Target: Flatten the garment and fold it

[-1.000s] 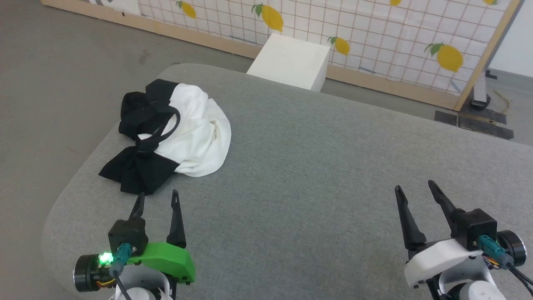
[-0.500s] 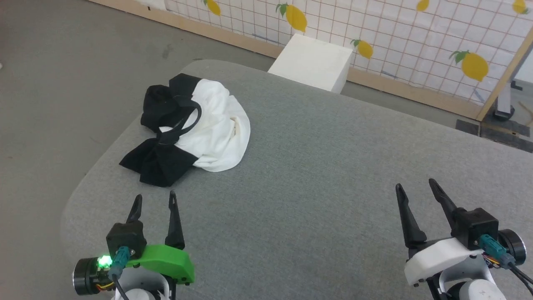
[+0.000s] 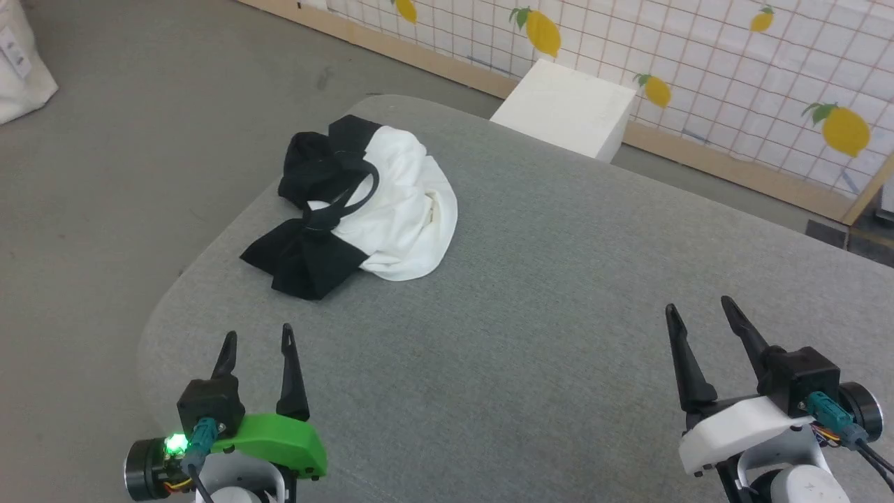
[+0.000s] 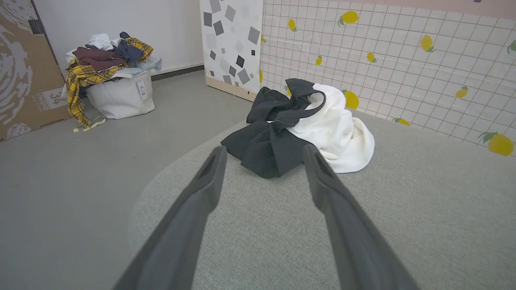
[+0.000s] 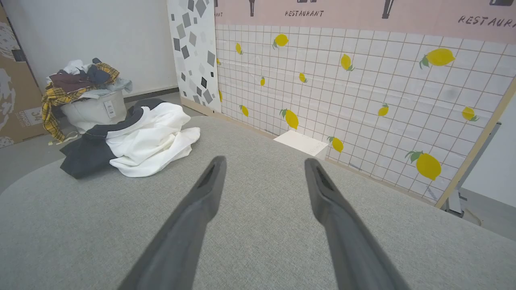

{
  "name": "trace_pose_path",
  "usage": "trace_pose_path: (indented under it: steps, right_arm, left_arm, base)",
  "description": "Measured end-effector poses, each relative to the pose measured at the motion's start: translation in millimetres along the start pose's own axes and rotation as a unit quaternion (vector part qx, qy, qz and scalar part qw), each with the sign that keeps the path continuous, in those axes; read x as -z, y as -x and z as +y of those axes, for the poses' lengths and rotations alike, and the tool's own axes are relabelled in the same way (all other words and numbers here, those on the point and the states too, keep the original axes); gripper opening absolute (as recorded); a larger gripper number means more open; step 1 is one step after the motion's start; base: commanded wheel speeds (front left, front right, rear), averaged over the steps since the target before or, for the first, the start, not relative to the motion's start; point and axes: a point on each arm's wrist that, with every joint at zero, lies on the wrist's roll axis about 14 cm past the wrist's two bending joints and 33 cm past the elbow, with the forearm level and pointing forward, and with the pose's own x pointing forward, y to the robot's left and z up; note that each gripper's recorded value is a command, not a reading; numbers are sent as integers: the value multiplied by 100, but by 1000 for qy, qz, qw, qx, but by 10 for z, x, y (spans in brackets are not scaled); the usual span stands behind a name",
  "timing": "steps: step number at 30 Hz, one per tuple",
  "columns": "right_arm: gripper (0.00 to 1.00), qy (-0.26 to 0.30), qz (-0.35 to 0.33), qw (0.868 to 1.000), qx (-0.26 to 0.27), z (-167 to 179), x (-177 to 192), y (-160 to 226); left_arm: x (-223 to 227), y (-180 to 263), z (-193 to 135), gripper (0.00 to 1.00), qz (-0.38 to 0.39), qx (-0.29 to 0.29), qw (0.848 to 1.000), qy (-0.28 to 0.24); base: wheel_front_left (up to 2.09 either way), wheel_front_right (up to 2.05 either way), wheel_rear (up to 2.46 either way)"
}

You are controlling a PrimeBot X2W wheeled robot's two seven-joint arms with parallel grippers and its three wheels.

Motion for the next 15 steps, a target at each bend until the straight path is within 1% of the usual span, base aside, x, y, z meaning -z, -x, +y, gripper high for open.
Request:
trace_pose_path:
  steps: [15]
  right_arm:
    - [100,-10,-5,999,-35,227,17,-176]
  left_arm:
    - [-51,98,297,100,-14,-49,999,4]
  base:
    - [0,0,0]
